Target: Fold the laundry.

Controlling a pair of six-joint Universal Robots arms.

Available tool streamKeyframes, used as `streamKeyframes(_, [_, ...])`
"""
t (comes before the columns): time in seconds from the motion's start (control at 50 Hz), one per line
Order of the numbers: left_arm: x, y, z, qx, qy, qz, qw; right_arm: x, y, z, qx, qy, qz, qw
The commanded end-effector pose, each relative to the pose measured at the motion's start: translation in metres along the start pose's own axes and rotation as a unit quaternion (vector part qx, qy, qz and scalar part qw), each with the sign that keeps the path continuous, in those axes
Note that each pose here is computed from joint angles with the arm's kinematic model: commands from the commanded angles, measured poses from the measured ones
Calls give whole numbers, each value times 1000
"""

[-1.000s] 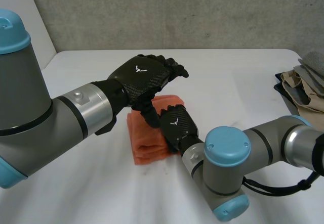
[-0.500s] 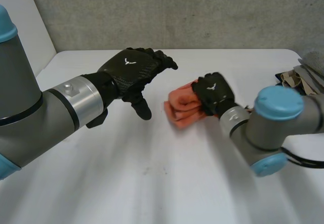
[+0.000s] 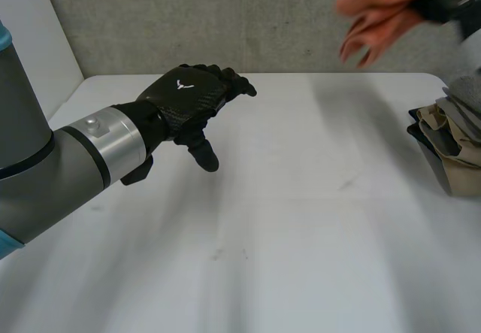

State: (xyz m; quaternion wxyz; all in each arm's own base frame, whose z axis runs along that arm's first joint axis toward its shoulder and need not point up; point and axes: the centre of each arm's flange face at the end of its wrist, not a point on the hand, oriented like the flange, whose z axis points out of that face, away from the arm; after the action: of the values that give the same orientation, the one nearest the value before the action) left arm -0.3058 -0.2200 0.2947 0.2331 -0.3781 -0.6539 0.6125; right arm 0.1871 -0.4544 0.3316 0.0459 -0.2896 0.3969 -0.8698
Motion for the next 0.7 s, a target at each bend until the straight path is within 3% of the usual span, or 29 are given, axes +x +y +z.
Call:
streamKeyframes(0.02, [1, 1, 0, -2, 1, -1, 1000, 94, 11, -13, 28, 40, -6, 999])
streamKeyframes(0.1, [0, 1, 0, -2, 0, 0, 1000, 125, 31, -36, 5, 28, -24, 999])
streamKeyframes(0.22, [0, 1, 0, -2, 0, -1, 1000, 134, 67, -67, -35, -8, -23, 999])
streamKeyframes(0.38, [0, 4, 1, -7, -1, -3, 1000, 158, 127, -148, -120, -23, 0, 993])
streamKeyframes(0.54, [2, 6, 0, -11, -6, -3, 1000, 180, 140, -189, -153, -3, -1, 988])
streamKeyframes(0.7, [2, 7, 0, -12, -5, -4, 1000, 173, 144, -195, -163, -6, 11, 987])
